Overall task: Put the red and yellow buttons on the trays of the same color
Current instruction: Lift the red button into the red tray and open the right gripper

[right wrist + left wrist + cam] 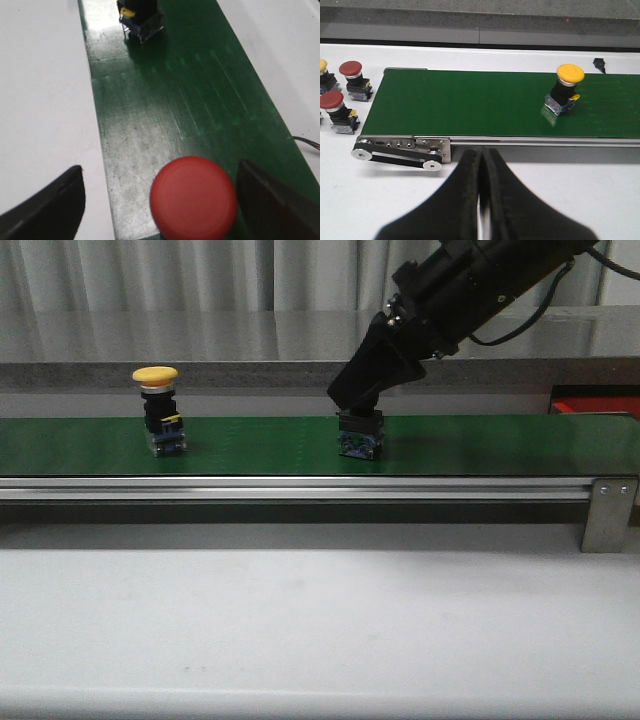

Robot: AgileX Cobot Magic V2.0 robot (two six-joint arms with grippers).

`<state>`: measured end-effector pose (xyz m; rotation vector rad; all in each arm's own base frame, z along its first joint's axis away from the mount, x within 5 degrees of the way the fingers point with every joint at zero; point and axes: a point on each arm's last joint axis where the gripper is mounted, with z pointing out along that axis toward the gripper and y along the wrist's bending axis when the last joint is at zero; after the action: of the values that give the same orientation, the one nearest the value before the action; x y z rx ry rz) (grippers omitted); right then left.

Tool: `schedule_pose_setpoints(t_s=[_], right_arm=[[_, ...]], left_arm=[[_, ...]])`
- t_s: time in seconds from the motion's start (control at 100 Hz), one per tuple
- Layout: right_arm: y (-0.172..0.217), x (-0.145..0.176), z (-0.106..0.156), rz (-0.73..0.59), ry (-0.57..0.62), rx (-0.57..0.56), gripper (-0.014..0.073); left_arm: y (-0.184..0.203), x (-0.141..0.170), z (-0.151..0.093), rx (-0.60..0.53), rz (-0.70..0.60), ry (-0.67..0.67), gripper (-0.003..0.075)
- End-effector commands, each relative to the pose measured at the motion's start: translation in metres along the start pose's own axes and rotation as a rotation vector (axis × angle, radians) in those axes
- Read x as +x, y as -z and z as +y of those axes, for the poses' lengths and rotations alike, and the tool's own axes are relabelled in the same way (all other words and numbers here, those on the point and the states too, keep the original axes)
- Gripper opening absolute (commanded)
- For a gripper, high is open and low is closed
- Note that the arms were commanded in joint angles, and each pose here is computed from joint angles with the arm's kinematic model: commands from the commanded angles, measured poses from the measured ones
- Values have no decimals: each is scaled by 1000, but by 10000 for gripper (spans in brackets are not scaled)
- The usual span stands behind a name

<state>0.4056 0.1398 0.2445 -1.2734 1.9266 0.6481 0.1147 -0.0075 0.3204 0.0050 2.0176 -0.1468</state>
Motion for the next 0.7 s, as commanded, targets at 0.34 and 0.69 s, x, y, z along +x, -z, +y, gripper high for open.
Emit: schedule_pose_setpoints(t_s=[0.34, 0.69], right_arm=[[23, -15, -1, 56, 81, 87, 71], [80, -27, -3, 5, 71, 181, 36]], left_arm=[[4, -14, -1, 0, -99, 14, -20], [4, -14, -1, 0, -99, 14, -20]])
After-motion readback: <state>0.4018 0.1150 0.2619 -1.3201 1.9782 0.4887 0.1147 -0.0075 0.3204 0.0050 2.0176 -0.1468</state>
